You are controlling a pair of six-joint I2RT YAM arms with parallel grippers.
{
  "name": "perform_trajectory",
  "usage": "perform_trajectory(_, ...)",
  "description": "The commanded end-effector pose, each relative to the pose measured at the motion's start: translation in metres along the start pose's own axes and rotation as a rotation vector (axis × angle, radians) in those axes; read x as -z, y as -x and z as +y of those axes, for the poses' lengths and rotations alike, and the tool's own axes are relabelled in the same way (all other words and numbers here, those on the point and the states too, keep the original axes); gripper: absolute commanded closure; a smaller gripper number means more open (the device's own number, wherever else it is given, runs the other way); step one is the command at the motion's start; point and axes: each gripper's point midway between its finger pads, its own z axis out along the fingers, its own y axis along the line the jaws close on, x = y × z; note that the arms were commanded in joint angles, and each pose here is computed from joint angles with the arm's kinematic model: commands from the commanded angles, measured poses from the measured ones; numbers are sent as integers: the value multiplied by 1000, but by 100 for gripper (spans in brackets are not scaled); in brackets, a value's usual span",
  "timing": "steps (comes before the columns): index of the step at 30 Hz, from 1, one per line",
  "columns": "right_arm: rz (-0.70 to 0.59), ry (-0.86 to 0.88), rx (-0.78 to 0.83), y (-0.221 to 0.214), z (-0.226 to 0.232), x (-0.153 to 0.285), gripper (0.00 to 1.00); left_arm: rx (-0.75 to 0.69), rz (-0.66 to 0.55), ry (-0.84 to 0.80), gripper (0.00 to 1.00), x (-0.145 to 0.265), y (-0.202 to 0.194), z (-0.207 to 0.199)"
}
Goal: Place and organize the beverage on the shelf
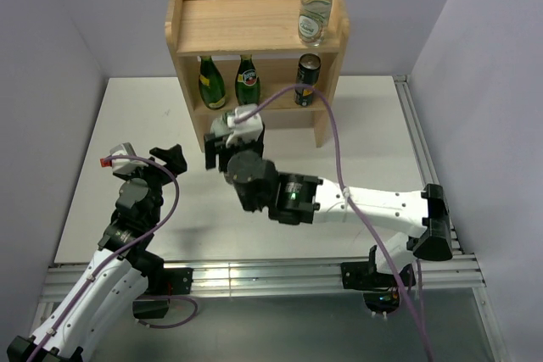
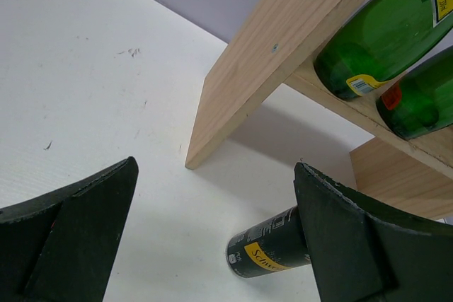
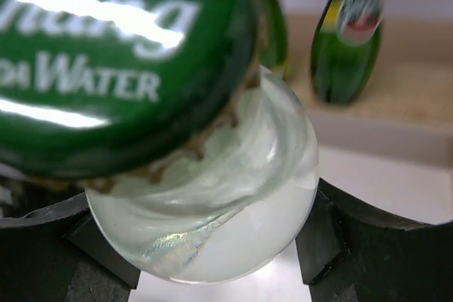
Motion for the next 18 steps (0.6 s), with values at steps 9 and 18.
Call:
perform_trajectory(9, -330, -147, -51, 227, -54, -48, 100, 2, -23, -6, 1, 0, 5, -2)
perform_trajectory(18, -361, -272, 37, 245, -81, -88, 100, 6, -20, -19, 1, 1, 5, -3)
